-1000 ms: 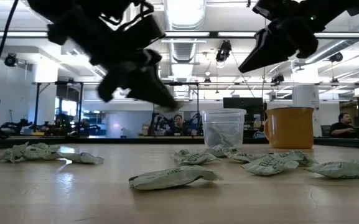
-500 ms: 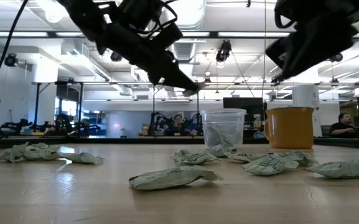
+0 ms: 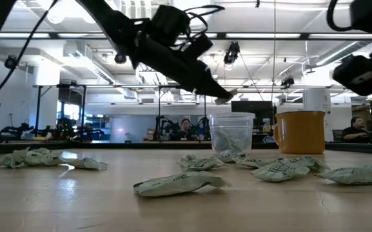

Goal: Pick and place Stevia / Truvia into bins
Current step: Put the green stevia packet into the transparent bin

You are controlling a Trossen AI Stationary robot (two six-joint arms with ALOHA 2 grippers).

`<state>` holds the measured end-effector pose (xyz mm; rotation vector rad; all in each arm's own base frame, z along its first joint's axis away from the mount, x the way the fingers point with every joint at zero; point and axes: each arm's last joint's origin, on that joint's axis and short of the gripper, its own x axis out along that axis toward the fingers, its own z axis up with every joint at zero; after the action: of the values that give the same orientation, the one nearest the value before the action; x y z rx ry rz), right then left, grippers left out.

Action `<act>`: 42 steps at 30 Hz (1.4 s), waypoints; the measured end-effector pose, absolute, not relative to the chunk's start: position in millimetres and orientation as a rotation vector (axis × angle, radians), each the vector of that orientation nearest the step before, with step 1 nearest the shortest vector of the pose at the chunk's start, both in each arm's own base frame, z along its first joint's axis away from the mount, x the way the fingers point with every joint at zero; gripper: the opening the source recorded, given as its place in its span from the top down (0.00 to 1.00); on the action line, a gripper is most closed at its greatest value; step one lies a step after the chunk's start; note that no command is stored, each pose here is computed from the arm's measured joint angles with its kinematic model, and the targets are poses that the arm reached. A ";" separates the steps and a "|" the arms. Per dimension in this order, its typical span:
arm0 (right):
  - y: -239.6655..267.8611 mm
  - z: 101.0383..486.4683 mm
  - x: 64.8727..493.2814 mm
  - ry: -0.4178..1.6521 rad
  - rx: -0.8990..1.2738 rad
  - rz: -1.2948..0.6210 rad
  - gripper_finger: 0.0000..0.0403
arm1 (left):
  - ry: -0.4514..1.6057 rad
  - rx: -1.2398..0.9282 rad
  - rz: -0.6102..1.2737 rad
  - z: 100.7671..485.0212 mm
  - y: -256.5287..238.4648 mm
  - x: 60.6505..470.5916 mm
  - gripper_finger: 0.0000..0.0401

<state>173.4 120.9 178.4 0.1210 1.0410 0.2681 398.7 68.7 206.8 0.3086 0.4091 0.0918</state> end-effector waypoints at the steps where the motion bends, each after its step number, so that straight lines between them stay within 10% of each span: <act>1: 122.7 177.6 171.5 1.042 0.124 0.262 0.83 | 0.413 0.308 0.099 206.1 71.0 401.0 0.98; 20: 126.5 153.0 153.2 1.076 0.223 0.186 0.82 | 0.482 0.271 0.129 214.4 79.9 402.3 0.64; 42: 140.1 120.3 161.1 1.169 0.249 0.180 0.78 | 0.540 0.278 -0.036 274.0 11.3 353.3 0.62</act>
<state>161.1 140.1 120.3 0.2486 1.1691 0.1805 353.3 11.3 274.0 0.2777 0.5401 -0.0357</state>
